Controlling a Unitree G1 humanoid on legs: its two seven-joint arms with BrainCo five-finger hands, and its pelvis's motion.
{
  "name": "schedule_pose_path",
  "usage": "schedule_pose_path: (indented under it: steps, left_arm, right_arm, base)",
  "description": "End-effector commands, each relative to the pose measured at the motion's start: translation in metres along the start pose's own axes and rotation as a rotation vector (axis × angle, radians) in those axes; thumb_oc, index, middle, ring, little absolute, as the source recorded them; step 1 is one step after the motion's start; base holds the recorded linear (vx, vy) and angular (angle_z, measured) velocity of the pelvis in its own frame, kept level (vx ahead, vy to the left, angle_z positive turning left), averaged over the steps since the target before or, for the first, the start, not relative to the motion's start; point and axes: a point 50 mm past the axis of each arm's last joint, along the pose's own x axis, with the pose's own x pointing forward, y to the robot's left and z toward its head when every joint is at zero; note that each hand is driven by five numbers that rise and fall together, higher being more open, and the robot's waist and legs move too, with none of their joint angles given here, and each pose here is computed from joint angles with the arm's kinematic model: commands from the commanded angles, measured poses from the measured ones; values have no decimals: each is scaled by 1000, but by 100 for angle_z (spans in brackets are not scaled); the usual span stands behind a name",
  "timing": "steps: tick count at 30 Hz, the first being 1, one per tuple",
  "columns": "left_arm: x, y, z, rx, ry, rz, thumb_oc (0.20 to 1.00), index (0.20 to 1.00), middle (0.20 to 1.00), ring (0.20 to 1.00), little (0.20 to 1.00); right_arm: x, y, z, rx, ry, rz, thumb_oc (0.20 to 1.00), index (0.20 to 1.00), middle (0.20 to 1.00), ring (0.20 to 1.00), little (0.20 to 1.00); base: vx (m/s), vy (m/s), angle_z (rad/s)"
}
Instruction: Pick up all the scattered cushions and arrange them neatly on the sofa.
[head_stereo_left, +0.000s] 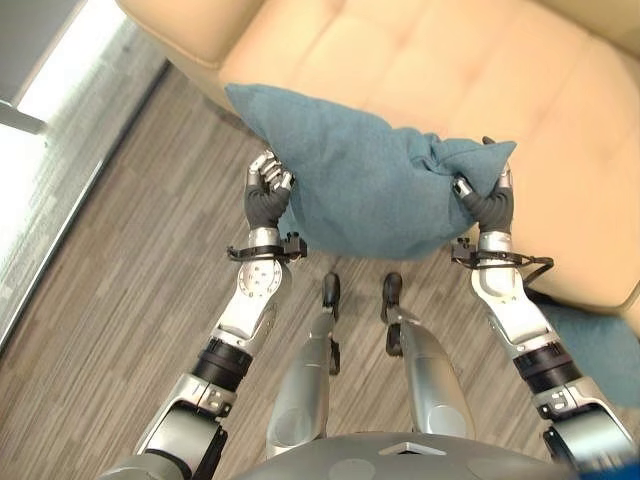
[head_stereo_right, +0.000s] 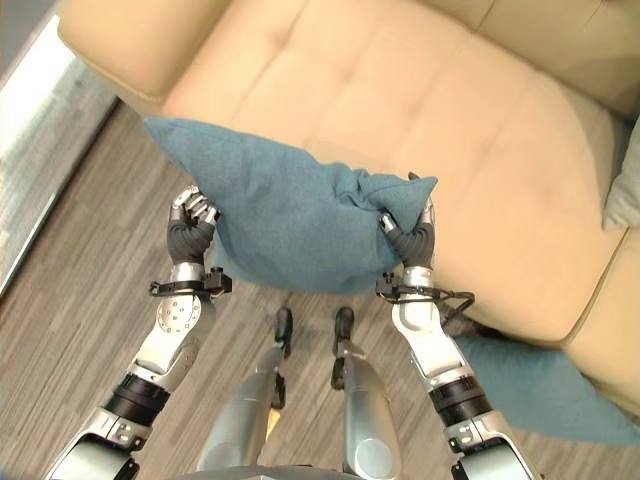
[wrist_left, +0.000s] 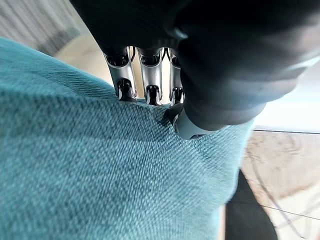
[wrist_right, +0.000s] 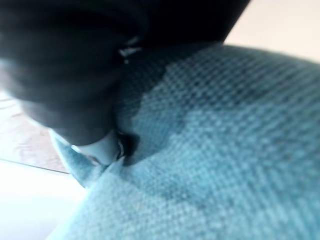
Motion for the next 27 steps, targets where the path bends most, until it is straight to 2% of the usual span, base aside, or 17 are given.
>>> schedule_pose_path:
  steps: [1,8,12,27]
  left_arm:
    - [2,-46,23,-94,-143,-245,200,200,200,200,200]
    - [-16,-16,4,-45,-34,-171,200,200,200,200,200]
    - [-21,-12,-4,-35,13,-166,200,200,200,200,200]
    - [-34,1,-8,20,59,-188,200,200,200,200,200]
  right_arm:
    - [1,22,41,71,-246,122,200,200,200,200,200]
    - [-19,-2,23,13,-157,129,200,200,200,200,200]
    - [-19,-8,20,-6,-140,114,200,200,200,200,200]
    - [-16,3,26,25,-151,119,200,200,200,200,200]
  base:
    - [120,-98,9]
    - [138,-101,7]
    - [107,34,20]
    - [166,145,-12]
